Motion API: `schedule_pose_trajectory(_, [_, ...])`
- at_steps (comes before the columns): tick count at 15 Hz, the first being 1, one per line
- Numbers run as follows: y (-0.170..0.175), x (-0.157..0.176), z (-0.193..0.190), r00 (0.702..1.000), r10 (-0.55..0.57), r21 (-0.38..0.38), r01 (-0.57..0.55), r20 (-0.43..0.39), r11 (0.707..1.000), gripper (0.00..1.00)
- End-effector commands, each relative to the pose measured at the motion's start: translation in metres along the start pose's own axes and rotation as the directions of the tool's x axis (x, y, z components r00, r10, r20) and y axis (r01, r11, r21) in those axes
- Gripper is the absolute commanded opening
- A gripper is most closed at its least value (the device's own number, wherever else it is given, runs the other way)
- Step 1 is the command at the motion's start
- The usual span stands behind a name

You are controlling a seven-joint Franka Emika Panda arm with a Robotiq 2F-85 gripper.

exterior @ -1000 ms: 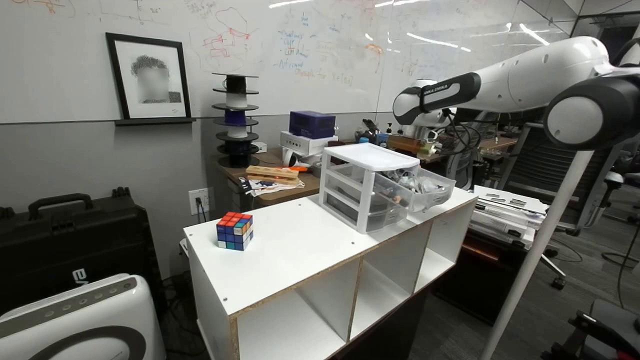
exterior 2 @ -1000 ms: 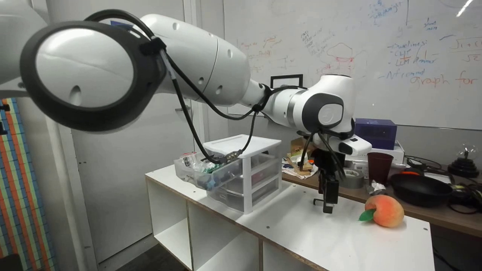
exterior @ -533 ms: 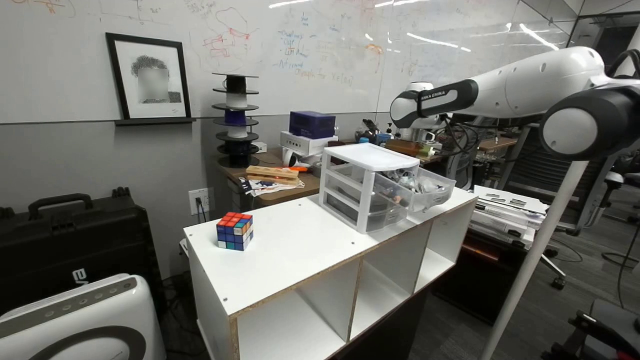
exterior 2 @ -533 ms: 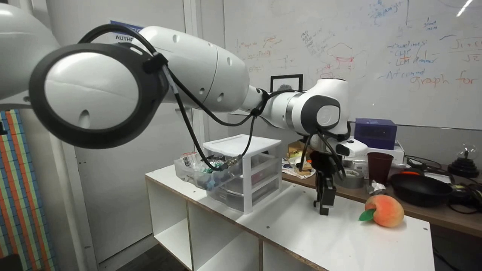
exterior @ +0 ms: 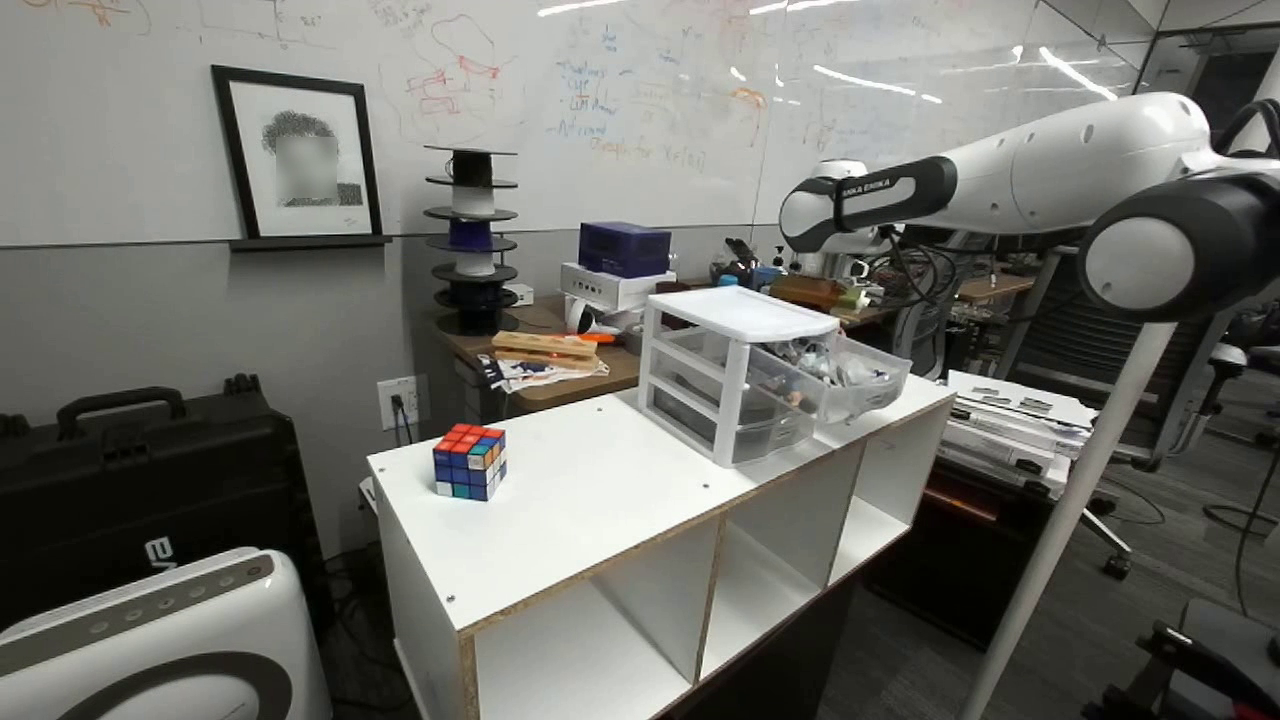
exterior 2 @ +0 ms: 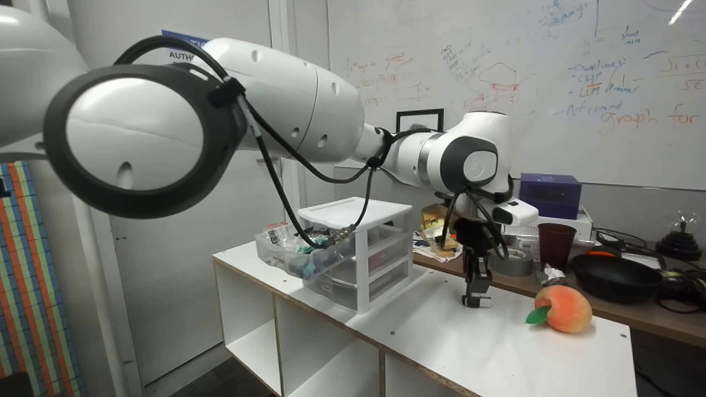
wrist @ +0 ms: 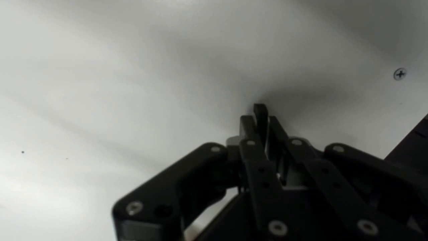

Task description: Put the two objects on the table in to the drawer.

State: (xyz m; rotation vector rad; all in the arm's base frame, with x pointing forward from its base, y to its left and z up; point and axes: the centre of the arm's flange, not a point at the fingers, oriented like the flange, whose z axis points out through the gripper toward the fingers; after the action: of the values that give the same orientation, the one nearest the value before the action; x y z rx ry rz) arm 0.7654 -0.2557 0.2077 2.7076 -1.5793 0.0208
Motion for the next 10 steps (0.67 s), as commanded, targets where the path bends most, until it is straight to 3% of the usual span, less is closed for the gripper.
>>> schedule_pose_trajectory(1, [-0.002, 0.007, -0.018, 0.999, -0.041, 0.001, 0.041, -0.030, 0.999, 0.03])
schedule_pose_trajectory(6, [0.037, -0.031, -0.073, 0.996, -0.076, -0.004, 0.076, -0.043, 0.997, 0.03])
schedule_pose_trajectory(10, [0.043, -0.043, -0.119, 0.992, -0.122, 0.009, 0.122, -0.035, 0.992, 0.03])
